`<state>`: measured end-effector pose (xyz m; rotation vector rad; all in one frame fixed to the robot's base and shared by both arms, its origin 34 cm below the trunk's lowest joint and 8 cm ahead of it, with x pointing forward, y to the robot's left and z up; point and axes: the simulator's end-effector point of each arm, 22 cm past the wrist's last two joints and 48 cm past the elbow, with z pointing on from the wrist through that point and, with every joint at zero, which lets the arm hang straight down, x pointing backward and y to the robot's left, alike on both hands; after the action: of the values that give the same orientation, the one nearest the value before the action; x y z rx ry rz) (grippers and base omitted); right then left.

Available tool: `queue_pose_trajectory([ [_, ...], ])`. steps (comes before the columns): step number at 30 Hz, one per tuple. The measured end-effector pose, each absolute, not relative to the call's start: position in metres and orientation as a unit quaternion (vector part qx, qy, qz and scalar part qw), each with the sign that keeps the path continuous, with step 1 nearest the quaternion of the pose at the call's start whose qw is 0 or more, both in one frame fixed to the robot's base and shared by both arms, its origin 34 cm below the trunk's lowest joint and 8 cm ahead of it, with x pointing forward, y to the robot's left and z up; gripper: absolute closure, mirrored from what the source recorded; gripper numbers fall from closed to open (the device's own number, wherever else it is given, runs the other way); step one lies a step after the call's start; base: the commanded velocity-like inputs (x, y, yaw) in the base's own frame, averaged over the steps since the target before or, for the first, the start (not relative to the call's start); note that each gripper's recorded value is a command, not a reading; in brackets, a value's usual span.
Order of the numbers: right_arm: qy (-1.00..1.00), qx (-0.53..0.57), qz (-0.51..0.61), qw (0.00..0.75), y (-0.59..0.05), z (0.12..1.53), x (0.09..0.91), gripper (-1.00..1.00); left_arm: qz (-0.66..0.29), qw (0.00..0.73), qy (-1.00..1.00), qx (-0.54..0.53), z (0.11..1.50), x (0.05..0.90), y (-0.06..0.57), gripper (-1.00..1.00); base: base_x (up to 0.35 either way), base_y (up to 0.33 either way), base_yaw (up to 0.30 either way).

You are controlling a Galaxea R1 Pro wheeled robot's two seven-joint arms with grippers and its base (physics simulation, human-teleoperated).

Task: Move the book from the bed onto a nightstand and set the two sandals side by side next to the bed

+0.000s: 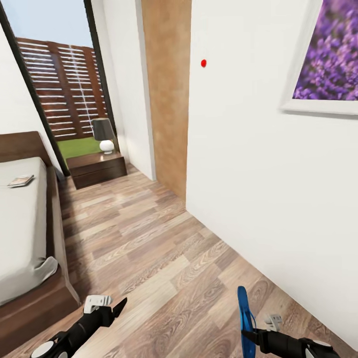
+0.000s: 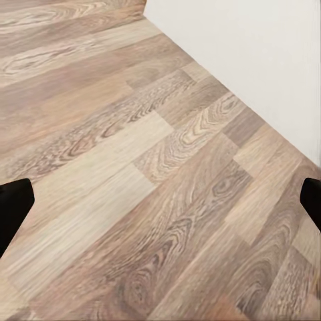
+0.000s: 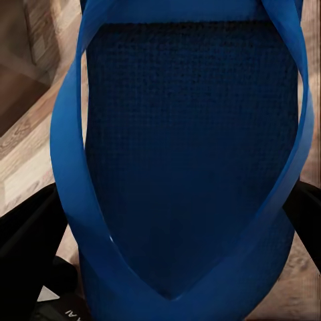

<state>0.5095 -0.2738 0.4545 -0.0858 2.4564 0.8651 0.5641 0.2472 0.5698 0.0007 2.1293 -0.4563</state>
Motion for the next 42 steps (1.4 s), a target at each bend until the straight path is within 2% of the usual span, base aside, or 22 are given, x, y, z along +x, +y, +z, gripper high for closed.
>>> queue_pose_trajectory([
  [11, 0.909, -0.032, 0.32, 0.265, -0.274, 0.455, 0.51, 1.0, -0.186, 0.463, 0.866, 0.0, 0.57, 0.564, 0.247, -1.0, 0.0, 0.0, -0.126],
  [42, 0.909, -0.033, 0.32, 0.265, -0.274, 0.455, 0.51, 1.0, -0.193, 0.458, 0.868, 0.01, 0.567, 0.561, 0.236, -1.0, 0.0, 0.0, -0.28],
])
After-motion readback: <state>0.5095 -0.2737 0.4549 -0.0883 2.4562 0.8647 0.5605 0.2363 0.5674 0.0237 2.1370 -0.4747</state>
